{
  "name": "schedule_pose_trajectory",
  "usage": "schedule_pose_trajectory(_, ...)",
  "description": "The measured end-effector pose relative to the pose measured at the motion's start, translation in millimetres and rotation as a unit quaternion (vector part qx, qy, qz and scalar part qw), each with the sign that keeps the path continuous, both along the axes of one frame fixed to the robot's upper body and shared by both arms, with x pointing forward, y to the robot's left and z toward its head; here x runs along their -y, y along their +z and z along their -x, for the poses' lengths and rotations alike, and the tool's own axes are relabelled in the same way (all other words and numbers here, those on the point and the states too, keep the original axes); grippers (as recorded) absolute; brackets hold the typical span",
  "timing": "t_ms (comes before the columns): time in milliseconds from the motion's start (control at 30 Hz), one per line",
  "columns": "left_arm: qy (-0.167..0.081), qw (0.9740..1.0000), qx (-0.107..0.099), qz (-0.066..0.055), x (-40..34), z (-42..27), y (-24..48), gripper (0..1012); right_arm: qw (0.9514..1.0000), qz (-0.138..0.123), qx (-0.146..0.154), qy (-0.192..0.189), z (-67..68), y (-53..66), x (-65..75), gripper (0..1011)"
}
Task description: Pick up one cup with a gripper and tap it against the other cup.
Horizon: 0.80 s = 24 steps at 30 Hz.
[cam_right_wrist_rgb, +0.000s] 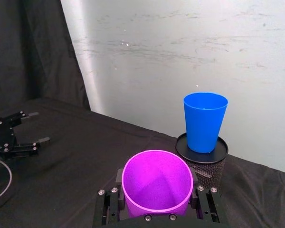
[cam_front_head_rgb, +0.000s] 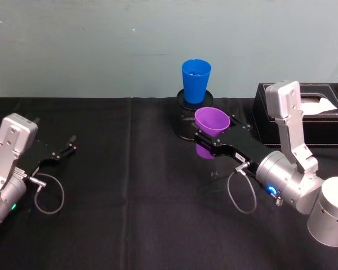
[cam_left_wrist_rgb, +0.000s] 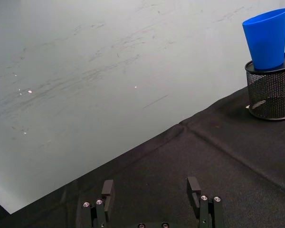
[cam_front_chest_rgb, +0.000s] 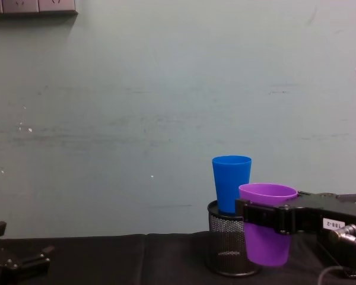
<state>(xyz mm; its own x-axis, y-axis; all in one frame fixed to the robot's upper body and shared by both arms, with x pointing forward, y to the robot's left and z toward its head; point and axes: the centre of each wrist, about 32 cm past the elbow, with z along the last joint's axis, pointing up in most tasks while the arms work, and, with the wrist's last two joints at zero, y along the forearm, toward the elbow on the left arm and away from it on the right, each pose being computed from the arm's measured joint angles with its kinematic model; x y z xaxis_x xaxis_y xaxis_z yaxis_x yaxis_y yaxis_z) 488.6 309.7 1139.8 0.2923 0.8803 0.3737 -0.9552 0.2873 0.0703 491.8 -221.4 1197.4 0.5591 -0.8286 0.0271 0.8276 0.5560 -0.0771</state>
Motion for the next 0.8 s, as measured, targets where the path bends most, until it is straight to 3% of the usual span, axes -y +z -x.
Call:
schedule_pose_trajectory(133,0.0,1.0,0.0,0.0,0.0,0.0,0.0,1000,1.0,0.001,0.0,0.0,-2.5,1.8,-0.7,738)
schedule_pose_trajectory(433,0.0,1.0,0.0,0.0,0.0,0.0,0.0,1000,0.9999,0.012,-0.005,-0.009,-30.7,15.9,-7.2,738)
schedule_pose_trajectory(567,0.0,1.0,0.0,0.0,0.0,0.0,0.0,1000,0.9997,0.008,-0.015,-0.016,-47.4,19.1,-10.6,737)
schedule_pose_trajectory(800,0.0,1.0,0.0,0.0,0.0,0.0,0.0,1000,0.9992,-0.008,-0.035,-0.02,-62.9,18.3,-14.4,737)
